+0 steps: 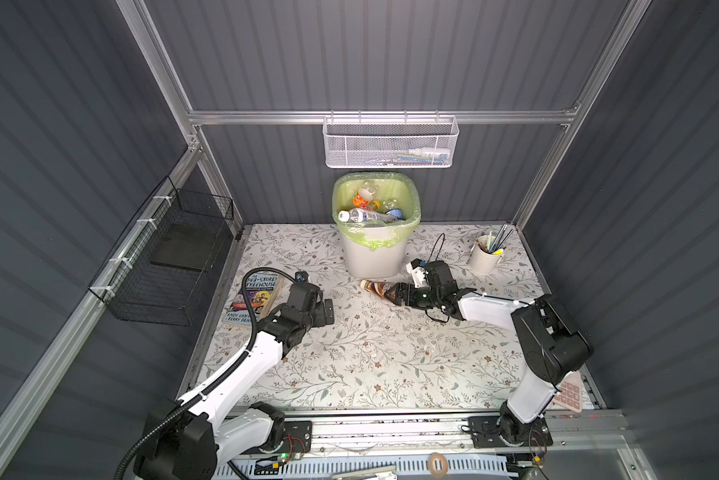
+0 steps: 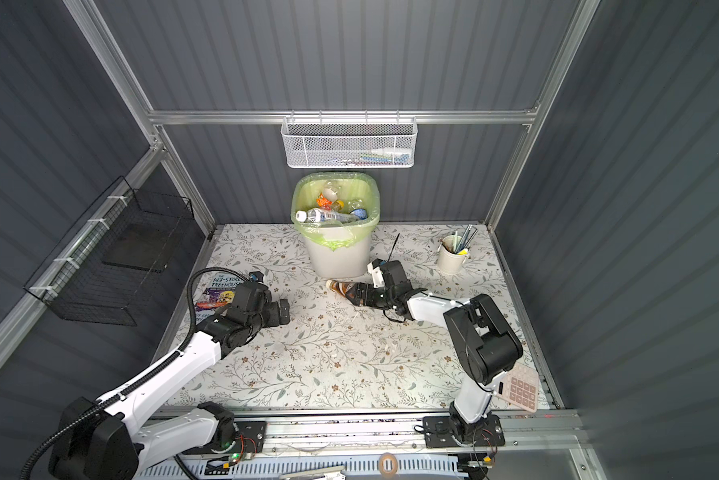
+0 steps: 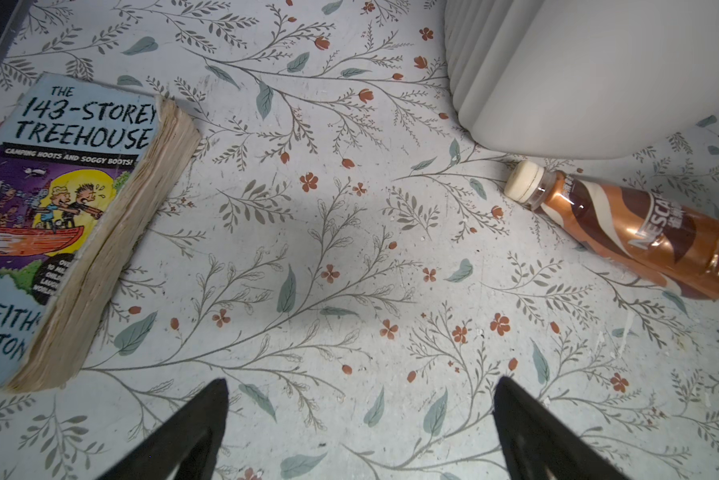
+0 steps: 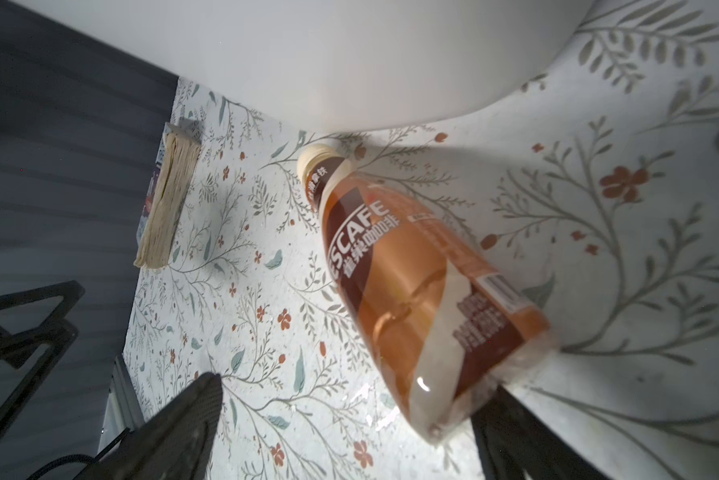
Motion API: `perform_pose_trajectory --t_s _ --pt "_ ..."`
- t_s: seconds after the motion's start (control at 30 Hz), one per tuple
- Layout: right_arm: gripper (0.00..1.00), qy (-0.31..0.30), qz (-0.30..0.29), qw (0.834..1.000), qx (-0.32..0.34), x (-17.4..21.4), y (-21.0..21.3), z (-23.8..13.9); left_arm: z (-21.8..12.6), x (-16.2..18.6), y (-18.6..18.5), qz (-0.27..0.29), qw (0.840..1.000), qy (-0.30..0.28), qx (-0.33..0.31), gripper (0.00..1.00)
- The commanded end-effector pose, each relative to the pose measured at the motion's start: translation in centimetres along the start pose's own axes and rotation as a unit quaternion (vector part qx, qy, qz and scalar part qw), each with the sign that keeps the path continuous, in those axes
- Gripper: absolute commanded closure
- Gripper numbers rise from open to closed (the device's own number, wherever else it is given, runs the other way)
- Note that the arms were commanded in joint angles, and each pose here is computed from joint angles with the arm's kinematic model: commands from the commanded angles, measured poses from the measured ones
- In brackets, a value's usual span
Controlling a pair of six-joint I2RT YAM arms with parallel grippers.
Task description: Throw the plastic bottles in the bin
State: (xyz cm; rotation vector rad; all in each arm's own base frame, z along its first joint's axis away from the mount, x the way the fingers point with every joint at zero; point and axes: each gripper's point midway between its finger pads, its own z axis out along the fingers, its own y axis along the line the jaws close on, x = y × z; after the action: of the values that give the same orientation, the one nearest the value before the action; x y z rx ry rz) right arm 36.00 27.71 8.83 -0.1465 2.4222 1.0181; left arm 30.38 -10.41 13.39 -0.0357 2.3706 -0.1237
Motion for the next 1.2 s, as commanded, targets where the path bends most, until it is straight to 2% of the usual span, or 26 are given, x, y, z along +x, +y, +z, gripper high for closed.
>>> perform_pose_trajectory --t_s 0.0,0.13,0.3,0.47,0.63,0.77,1.0,1.17 --pt "0.07 -0.006 -0.007 1.0 0.024 0.4 0.2 -1.0 0.0 0.5 0.2 0.0 1.0 0.005 0.004 0.0" --pt "0.05 -0.004 -0.057 0.994 0.096 0.3 -0.5 -2.1 0.1 0.7 0.1 -0.002 1.0 0.006 0.006 0.0" --pt "0.01 0.019 -0.14 0.974 0.179 -0.4 -1.6 -2.4 0.3 0.7 -0.1 -0.004 1.0 0.008 0.011 0.0" --pt "0.01 0.027 -0.197 0.954 0.224 -1.7 -2.8 -1.4 0.4 0.8 0.0 -0.005 1.0 0.009 0.011 0.0" --pt "0.01 0.029 -0.262 0.934 0.241 -2.6 -3.2 0.4 0.3 1.1 0.1 -0.005 1.0 0.01 0.008 0.0" --pt "0.01 0.024 -0.292 0.918 0.268 -3.5 -4.2 0.9 0.2 1.2 0.1 -0.004 1.0 0.012 0.009 0.0" --pt "0.01 0.012 -0.313 0.91 0.271 -4.0 -3.9 1.1 0.3 1.3 0.1 -0.007 1.0 0.014 0.009 0.0" --pt "0.01 0.026 -0.294 0.933 0.206 -2.4 -1.7 1.9 0.4 1.3 0.1 -0.008 1.0 0.014 0.01 0.0"
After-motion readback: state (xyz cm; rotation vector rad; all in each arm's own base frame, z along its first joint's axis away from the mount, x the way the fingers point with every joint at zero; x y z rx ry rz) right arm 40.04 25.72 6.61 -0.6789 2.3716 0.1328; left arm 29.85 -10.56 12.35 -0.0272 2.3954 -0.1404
